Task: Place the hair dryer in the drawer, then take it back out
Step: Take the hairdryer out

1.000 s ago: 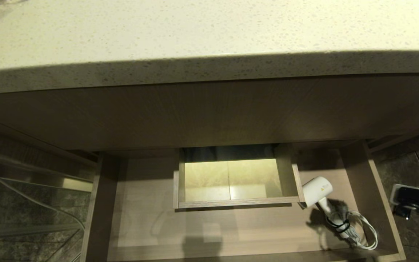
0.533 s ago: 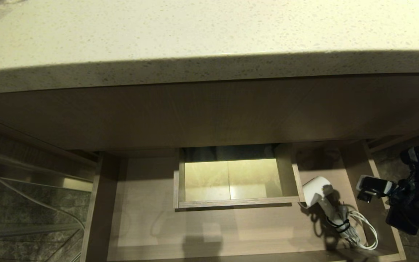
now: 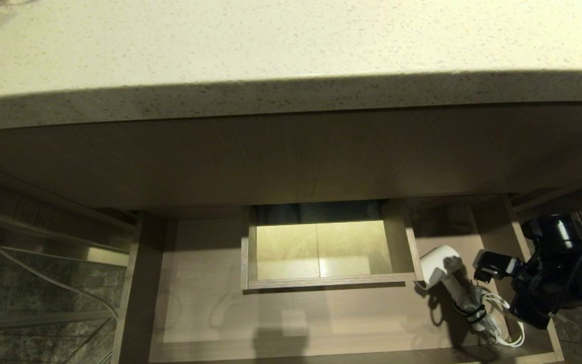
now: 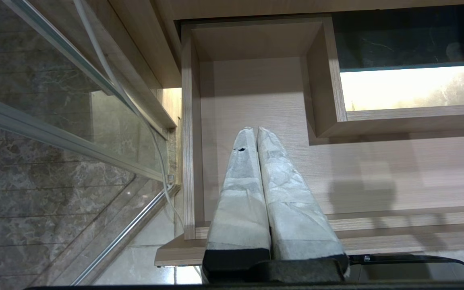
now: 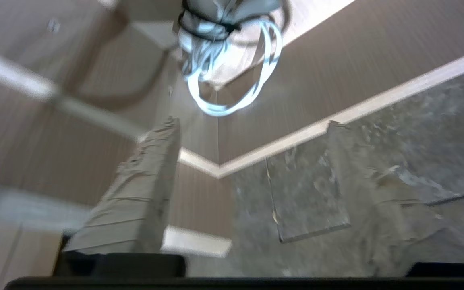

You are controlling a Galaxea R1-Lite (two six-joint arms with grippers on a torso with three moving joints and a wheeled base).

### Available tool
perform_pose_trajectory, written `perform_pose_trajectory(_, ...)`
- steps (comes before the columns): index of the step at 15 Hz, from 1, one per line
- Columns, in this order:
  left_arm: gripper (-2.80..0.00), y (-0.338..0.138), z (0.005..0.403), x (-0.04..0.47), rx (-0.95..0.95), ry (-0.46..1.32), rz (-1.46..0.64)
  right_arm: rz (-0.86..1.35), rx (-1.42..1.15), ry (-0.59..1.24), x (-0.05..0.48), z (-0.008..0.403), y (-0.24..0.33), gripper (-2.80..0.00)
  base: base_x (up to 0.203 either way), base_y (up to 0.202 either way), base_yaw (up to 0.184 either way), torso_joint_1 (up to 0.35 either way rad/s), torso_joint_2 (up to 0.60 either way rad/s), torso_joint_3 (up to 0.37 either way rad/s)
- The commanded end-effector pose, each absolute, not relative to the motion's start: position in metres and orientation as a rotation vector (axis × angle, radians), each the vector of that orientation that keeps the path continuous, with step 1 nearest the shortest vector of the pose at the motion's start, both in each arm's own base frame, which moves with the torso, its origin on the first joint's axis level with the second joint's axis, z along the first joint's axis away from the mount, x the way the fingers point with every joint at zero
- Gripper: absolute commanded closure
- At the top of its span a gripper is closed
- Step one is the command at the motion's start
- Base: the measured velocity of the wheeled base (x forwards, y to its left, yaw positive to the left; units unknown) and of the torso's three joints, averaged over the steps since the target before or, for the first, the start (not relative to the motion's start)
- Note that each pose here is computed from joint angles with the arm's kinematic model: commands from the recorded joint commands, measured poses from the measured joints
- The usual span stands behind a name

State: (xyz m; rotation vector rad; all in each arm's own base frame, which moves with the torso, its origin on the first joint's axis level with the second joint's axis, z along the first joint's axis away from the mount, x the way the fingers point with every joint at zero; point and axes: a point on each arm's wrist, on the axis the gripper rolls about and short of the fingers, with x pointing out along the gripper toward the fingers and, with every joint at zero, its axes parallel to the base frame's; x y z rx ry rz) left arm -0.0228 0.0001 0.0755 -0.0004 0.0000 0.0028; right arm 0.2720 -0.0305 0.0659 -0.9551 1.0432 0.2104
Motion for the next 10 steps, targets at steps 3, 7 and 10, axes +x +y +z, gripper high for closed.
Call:
perform_pose_trajectory(3,0.00,0.000,0.075,-0.023,-0.002,0.000,0.003,0.215,-0.927,1.054,0.291,0.038,-0.026,-2.80,0.000,0.000,0.000,0.000,0.00,0.000)
perform_pose_trajectory(7,0.00,0.000,0.075,-0.023,-0.002,0.000,0.003,0.200,-0.895,1.038,0.310,0.020,-0.023,-2.80,0.000,0.000,0.000,0.000,0.00,0.000)
perform_pose_trajectory(10,0.00,0.000,0.075,-0.023,-0.001,0.000,0.003,0.180,-0.854,1.022,0.327,0.007,-0.020,-2.80,0.000,0.000,0.000,0.000,0.00,0.000)
